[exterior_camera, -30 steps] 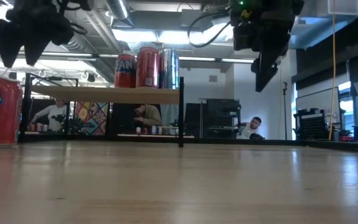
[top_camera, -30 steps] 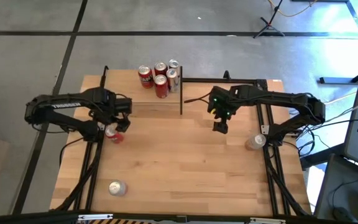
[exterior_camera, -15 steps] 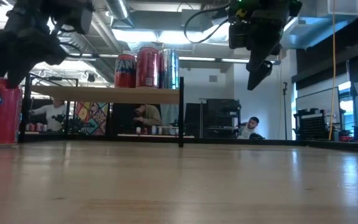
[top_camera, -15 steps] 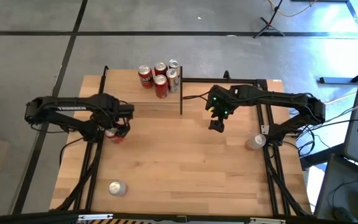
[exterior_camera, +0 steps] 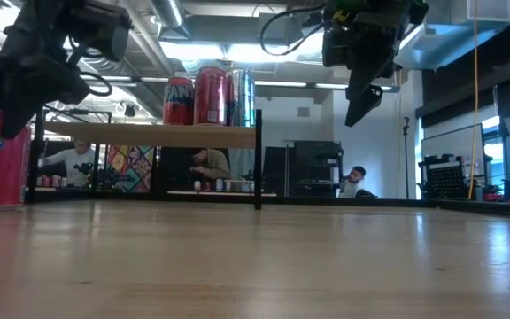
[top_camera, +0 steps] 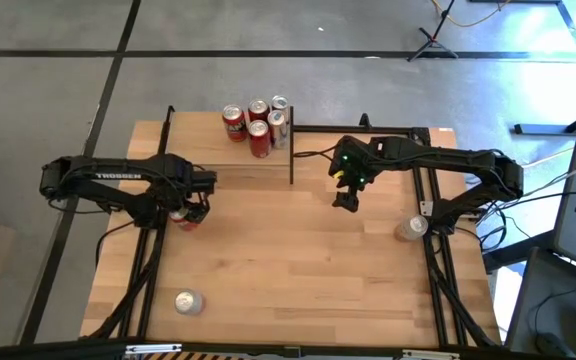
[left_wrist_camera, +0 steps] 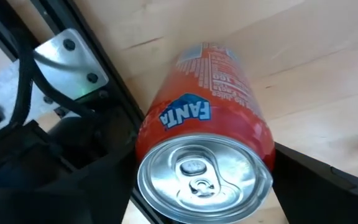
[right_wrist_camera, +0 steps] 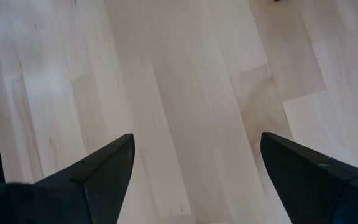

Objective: Place canned beverage on shelf
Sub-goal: Put the red soda can on the shelf aligned with the other red soda can

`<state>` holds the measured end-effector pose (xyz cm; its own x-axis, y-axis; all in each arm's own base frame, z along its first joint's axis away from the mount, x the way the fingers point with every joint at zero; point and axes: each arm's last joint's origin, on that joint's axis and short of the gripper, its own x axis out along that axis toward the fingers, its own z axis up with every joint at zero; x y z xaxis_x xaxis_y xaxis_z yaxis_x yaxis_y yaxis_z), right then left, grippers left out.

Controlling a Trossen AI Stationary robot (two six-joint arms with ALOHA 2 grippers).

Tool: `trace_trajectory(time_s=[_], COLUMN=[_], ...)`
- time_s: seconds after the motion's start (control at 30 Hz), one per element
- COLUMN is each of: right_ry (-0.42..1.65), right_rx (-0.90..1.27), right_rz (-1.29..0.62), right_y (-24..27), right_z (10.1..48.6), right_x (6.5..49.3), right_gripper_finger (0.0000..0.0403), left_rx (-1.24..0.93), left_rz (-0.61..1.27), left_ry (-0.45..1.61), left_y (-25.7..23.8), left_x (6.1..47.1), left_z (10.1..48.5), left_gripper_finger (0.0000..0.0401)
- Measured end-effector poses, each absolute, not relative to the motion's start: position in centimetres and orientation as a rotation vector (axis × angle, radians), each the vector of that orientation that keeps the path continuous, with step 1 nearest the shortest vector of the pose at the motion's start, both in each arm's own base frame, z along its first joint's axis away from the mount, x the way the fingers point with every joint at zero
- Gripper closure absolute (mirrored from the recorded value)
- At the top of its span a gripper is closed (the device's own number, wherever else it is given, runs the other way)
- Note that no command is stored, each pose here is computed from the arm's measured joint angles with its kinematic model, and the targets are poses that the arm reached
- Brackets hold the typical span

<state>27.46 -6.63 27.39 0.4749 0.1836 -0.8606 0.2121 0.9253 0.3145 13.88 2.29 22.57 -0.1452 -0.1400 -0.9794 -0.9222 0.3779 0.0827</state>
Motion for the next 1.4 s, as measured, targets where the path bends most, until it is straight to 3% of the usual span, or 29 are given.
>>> trace_trajectory(time_s=[0.23, 0.4, 0.8, 1.1, 1.4], right_ry=[1.075, 1.074, 1.055, 0.856, 0.496], right_rx=[0.406, 0.403, 0.355, 0.386, 0.409], right_rz=[-0.018, -0.016, 0.01, 0.151, 0.259], right_y=[-6.7, -6.7, -6.7, -6.6, -6.4], right_z=[27.4, 27.4, 27.5, 28.6, 32.5], right_x=[27.5, 27.5, 27.7, 29.2, 31.5], right_gripper_finger=[0.0068, 0.0068, 0.0068, 0.0068, 0.0068], left_rx=[-1.064, -1.083, -1.103, -1.042, -0.888], left_rz=[0.936, 0.926, 0.901, 0.724, 0.464], left_ry=[1.571, 1.537, 1.27, 1.072, 0.902], left_y=[2.2, 2.2, 2.6, 2.2, 1.3], left_x=[13.9, 14.3, 15.1, 17.4, 21.0], left_z=[22.5, 23.4, 32.9, 38.0, 41.1], left_gripper_finger=[0.014, 0.0143, 0.0143, 0.0143, 0.0143])
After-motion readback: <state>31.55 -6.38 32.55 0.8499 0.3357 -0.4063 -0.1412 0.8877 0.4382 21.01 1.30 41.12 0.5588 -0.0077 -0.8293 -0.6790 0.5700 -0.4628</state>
